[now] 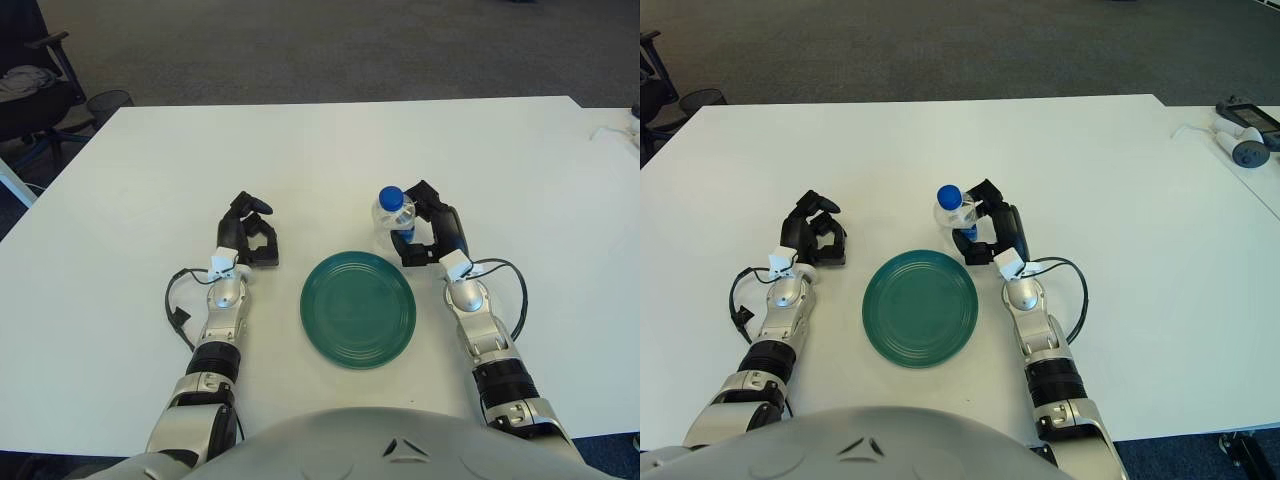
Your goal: Put the bottle into the plate.
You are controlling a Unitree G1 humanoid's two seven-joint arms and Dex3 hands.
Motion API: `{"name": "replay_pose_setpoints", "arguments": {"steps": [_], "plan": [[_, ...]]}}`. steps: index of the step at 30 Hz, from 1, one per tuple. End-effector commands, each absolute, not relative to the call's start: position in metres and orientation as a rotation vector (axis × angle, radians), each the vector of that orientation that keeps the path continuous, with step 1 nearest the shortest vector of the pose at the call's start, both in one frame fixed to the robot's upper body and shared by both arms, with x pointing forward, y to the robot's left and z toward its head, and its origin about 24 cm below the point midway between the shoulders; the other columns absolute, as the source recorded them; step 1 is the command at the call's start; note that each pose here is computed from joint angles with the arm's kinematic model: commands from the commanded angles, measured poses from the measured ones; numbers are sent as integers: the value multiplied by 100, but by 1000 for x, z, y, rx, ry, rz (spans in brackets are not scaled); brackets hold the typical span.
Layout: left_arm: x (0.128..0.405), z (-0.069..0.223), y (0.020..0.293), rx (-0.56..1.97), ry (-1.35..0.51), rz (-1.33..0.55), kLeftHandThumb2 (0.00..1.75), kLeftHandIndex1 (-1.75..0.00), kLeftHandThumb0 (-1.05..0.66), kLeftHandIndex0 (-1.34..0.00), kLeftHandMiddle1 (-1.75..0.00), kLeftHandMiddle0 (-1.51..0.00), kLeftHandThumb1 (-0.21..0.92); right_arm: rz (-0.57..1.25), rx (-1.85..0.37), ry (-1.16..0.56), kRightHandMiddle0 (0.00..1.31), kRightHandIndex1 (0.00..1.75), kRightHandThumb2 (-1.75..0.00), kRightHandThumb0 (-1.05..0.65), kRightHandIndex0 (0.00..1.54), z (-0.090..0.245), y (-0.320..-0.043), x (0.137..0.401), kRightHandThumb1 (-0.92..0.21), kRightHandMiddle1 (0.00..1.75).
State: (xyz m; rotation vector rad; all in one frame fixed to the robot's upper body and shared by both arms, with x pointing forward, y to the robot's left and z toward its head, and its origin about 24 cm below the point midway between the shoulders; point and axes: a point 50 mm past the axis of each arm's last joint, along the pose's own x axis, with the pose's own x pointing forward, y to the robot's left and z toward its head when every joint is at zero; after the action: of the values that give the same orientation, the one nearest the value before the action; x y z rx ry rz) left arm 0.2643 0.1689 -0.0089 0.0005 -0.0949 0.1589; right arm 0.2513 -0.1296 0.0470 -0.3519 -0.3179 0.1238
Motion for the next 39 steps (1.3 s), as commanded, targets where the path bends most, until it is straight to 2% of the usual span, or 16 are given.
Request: {"name": "replay_pose_setpoints", "arguments": {"steps": [1, 9, 17, 29, 39], "plan": [[244, -38, 162, -16, 49, 145, 174, -175, 0, -69, -170, -90, -7, 170, -383, -319, 111, 175, -131, -16, 137, 47, -126, 247, -30, 175], [246, -39, 162, -29, 66, 125, 173, -175, 0, -69, -168, -91, -7, 272, -423, -368, 109, 175, -119, -28, 137, 40, -115, 234, -42, 175], [247, -38, 161, -37, 56, 111, 173, -175, 0, -69, -167, -91, -7, 365, -458, -468, 107, 175, -112, -32, 136, 36, -109, 229, -49, 175], [248, -36, 157, -16, 56, 121, 174, -175, 0, -69, -169, -89, -7, 431, -505, -576, 109, 175, -105, -38, 137, 35, -105, 225, -59, 175], [248, -36, 158, 1, 50, 116, 173, -175, 0, -69, -168, -90, -7, 428, -658, -661, 107, 175, -100, -40, 135, 32, -104, 223, -67, 175]]}}
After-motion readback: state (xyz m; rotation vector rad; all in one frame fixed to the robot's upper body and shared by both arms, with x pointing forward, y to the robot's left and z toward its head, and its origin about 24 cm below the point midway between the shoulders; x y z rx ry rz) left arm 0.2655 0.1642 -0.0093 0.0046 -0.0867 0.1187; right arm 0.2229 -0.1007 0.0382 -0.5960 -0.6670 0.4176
